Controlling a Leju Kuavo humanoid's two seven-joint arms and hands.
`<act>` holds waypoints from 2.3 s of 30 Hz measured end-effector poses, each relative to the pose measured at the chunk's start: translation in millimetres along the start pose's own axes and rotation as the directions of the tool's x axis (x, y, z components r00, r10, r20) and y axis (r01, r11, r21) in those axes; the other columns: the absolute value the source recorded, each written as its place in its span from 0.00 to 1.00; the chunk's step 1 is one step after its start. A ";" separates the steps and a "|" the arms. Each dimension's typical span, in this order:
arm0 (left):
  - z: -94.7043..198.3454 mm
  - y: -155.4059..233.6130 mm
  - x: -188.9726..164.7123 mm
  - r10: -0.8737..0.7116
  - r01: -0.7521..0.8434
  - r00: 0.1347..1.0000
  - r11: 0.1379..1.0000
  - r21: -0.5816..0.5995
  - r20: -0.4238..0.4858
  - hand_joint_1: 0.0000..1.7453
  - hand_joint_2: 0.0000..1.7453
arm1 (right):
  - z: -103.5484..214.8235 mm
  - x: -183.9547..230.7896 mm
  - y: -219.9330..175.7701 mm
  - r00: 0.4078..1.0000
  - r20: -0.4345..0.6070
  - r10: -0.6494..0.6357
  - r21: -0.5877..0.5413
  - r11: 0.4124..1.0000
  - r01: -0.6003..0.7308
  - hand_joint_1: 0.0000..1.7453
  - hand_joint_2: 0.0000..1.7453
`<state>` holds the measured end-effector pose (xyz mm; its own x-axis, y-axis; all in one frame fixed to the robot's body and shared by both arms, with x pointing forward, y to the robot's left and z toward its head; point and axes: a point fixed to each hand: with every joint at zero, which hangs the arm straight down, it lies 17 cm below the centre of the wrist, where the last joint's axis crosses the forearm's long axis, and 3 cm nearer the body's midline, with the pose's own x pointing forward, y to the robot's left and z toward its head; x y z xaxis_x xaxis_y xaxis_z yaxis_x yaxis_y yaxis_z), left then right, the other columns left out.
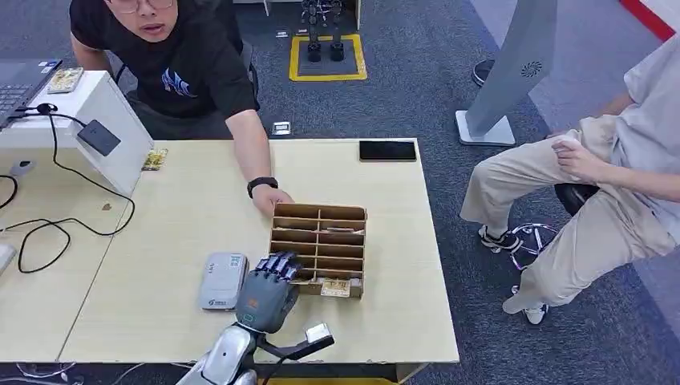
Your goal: Pass the card to the sensor for recognition and then transmit it.
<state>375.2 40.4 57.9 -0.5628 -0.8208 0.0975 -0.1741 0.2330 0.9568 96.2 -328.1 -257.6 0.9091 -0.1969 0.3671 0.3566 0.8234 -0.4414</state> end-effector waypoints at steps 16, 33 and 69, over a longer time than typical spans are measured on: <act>7.1 6.9 15.2 0.008 -0.009 0.999 1.000 0.021 0.034 1.00 1.00 | 0.9 -2.1 0.9 1.000 -0.004 0.004 -0.001 1.000 -0.004 0.00 1.00; 6.6 19.9 19.8 0.042 -0.045 0.998 0.997 0.059 0.050 1.00 1.00 | 0.2 -2.1 -2.0 1.000 -0.004 0.007 -0.012 1.000 -0.007 0.00 1.00; 4.9 26.3 10.0 0.108 -0.108 0.994 0.990 0.087 -0.005 1.00 1.00 | 0.5 -3.0 -1.4 1.000 -0.006 0.009 -0.011 1.000 -0.009 0.00 1.00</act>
<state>361.1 40.8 82.7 -0.5741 -0.7934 0.2022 -0.1819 0.3643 0.9133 92.9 -328.4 -257.7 0.9133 -0.1927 0.3587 0.3510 0.8191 -0.4538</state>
